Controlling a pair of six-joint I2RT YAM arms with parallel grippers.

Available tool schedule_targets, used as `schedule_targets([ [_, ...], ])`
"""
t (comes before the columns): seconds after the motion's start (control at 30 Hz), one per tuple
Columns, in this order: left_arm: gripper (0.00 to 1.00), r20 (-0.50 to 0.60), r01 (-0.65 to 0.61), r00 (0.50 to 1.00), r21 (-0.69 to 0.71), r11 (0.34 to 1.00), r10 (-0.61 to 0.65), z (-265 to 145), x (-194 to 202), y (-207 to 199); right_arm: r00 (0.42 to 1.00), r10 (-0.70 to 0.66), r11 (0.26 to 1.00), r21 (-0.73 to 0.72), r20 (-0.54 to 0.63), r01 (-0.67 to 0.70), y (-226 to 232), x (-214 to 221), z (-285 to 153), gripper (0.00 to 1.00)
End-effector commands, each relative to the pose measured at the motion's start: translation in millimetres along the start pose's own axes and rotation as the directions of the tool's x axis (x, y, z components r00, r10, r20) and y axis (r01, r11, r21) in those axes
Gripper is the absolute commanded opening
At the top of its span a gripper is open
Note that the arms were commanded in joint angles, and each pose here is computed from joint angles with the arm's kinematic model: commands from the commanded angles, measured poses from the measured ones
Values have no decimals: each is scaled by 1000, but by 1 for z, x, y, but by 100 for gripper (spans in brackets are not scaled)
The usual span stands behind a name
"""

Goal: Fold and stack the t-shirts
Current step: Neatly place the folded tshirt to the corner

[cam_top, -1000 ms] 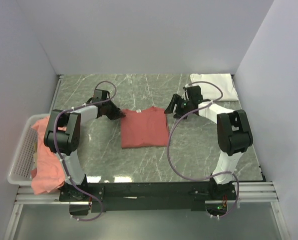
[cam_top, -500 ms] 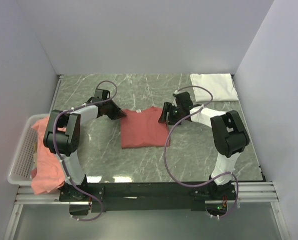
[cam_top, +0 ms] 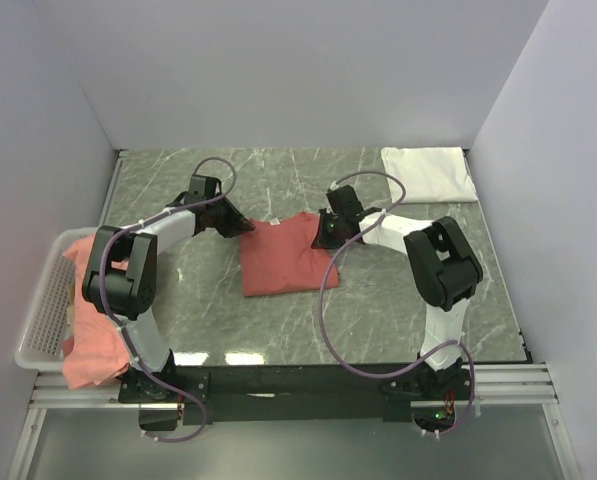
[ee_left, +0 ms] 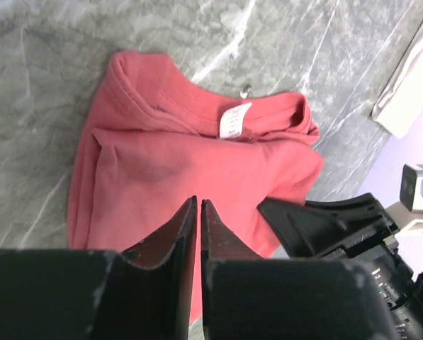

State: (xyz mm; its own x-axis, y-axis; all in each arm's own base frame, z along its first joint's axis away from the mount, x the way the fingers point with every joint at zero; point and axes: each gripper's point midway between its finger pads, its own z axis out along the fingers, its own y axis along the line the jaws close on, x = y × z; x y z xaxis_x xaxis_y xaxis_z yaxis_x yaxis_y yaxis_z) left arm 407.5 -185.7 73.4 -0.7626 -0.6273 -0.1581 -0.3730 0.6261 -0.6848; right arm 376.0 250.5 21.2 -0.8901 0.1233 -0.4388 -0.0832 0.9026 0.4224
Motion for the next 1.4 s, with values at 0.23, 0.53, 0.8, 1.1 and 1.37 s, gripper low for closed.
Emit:
schedule_targets([
  [0.23, 12, 71, -162, 985, 34, 986, 160, -53, 9, -34, 997, -40, 949, 316, 60, 19, -37, -18, -18, 0],
  [0.53, 13, 72, -277, 958, -13, 961, 277, -89, 25, -23, 979, -171, 859, 504, 115, 91, -65, -88, -35, 0],
  [0.8, 13, 76, -358, 929, -54, 932, 362, -105, 30, -9, 926, -319, 749, 653, 204, 114, -114, -204, -66, 0],
  [1.1, 12, 37, -385, 921, -74, 920, 388, -91, 30, 1, 866, -450, 630, 765, 220, 133, -158, -296, -102, 0],
  [1.37, 12, -14, -400, 916, -70, 914, 400, -84, 39, 9, 801, -568, 526, 833, 191, 174, -168, -341, -135, 0],
])
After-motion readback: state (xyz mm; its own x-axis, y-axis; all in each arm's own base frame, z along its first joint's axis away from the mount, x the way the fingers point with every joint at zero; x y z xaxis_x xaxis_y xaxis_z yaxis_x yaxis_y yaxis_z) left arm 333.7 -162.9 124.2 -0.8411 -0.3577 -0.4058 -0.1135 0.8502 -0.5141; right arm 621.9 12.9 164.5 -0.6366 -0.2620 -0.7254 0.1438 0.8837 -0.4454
